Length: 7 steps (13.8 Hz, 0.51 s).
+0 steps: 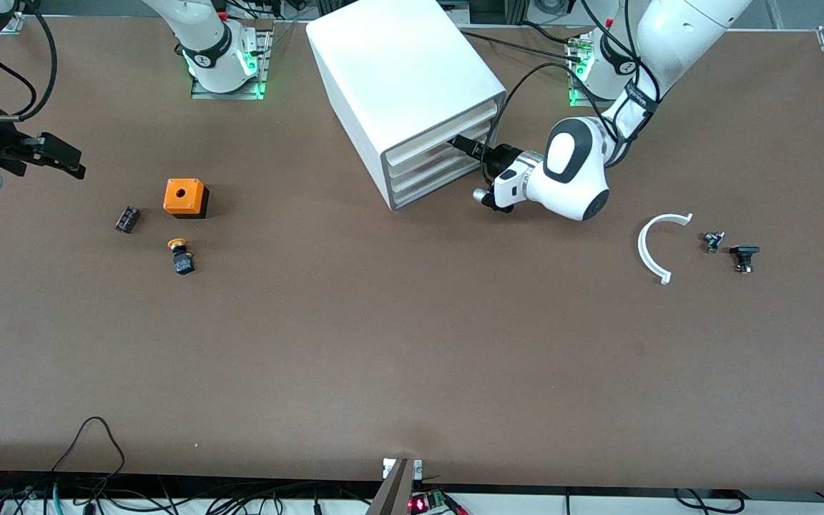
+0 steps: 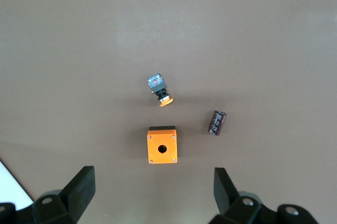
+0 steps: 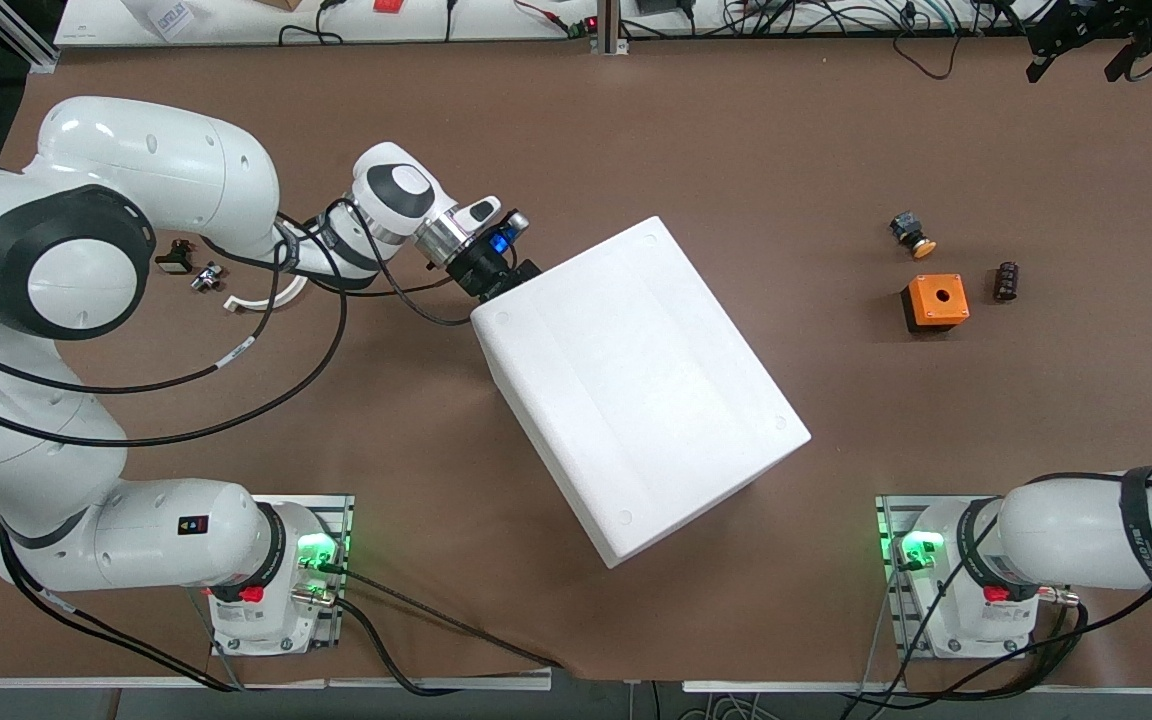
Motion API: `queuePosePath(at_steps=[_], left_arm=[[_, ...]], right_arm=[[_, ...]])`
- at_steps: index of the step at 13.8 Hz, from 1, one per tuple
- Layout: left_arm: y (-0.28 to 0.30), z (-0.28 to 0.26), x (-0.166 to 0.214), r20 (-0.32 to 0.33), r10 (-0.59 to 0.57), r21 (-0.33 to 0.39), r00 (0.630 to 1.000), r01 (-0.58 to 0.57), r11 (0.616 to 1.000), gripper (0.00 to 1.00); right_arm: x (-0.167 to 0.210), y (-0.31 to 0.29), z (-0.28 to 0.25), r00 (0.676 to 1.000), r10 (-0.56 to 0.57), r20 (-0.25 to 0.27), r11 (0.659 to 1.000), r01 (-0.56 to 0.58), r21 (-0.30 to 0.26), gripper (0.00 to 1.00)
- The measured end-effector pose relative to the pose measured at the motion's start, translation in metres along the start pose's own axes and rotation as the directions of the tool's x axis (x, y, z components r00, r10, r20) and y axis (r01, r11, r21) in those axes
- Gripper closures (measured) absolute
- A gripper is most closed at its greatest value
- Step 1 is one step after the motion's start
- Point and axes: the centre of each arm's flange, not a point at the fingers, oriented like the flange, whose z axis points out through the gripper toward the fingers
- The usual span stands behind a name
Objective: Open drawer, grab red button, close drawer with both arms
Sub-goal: 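Reach the left gripper to the cabinet's middle drawer handle and grasp it, then pull the drawer open with the left gripper while the right gripper approaches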
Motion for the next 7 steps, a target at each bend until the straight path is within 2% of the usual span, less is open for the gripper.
queuePosePath(at_steps=[1,3,5,7], left_arm=[[-0.001,0.000,0.000,-0.001,0.001,0.001,1.000,-0.001,1.000,0.32],[0.001,-0.001,0.000,-0.008,0.011,0.001,1.000,-0.011,1.000,0.53],[0.006,-0.010,0.002,-0.045,0.029,0.009,0.999,-0.029,1.000,0.70],[0.003,-0.047,0.009,-0.164,0.047,0.031,0.985,-0.042,0.999,0.71]], right_arm=[[0.000,0.000,0.000,1.000,0.000,0.000,1.000,0.000,0.000,0.00],[0.002,-0.001,0.003,1.000,-0.003,0.004,1.000,0.003,-0.001,0.00],[0.008,-0.005,0.012,1.000,-0.010,0.021,1.000,0.010,-0.003,0.00],[0.016,-0.013,0.029,0.998,-0.022,0.053,1.000,0.023,-0.001,0.00]])
